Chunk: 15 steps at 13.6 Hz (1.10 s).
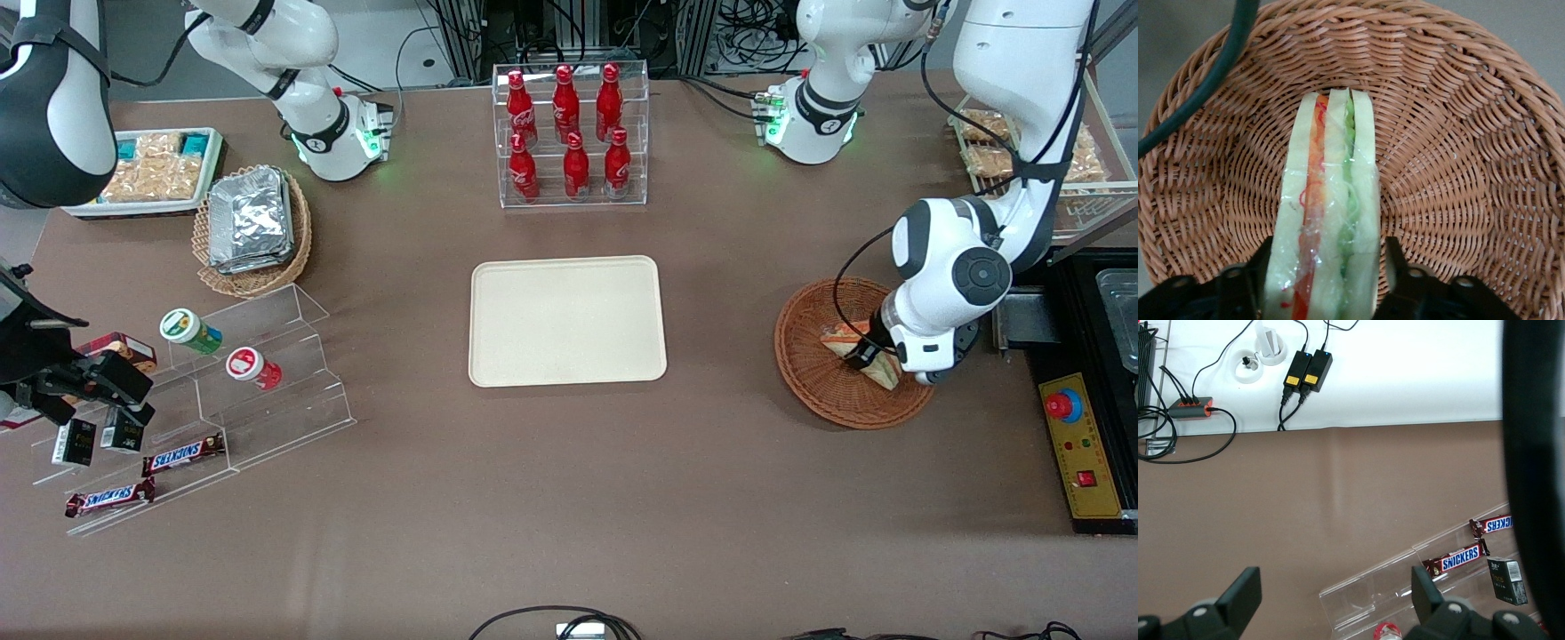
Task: Place sandwich from basket to tray
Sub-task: 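Close the left gripper on the sandwich and lift it, then carry the sandwich with the left gripper over the cream tray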
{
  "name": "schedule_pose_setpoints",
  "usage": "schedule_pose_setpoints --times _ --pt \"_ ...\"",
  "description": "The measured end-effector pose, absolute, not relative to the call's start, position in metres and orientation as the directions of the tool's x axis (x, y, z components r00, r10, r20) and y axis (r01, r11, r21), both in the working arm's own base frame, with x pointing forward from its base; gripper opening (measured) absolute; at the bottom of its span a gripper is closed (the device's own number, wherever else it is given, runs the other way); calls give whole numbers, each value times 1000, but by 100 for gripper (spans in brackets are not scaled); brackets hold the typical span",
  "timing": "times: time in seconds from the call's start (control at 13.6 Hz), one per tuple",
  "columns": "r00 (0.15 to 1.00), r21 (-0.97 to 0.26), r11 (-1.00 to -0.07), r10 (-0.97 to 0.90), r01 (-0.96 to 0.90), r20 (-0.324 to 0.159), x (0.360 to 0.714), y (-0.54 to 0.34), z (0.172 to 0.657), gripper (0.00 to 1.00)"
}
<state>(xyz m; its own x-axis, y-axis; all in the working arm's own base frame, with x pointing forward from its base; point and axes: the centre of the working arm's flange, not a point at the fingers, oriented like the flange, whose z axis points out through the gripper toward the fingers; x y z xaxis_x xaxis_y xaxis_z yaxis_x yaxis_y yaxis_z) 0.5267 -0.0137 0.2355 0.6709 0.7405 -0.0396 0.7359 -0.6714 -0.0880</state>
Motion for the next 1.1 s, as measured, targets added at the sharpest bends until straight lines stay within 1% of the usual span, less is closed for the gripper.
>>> schedule_pose_setpoints --times 0.07,0.22,0.44,0.51,0.59,0.66,0.88,1.03,1.1 --pt "671 -87 -671 741 736 -38 527 -14 236 52" --pt "670 -84 -671 741 737 -36 527 -14 237 38" --pt "679 -88 -678 734 730 -27 531 -13 254 33" --pt "693 -97 -692 721 716 -24 534 -13 269 30" --pt "714 -104 -712 700 694 -22 538 -14 290 23" --pt "738 -108 -735 675 669 -22 543 -17 314 20" --pt "828 -119 -825 559 552 -33 556 -55 383 20" --pt "899 -110 -896 437 431 -37 558 -101 411 20" --pt "925 -99 -923 378 373 -32 556 -125 419 20"
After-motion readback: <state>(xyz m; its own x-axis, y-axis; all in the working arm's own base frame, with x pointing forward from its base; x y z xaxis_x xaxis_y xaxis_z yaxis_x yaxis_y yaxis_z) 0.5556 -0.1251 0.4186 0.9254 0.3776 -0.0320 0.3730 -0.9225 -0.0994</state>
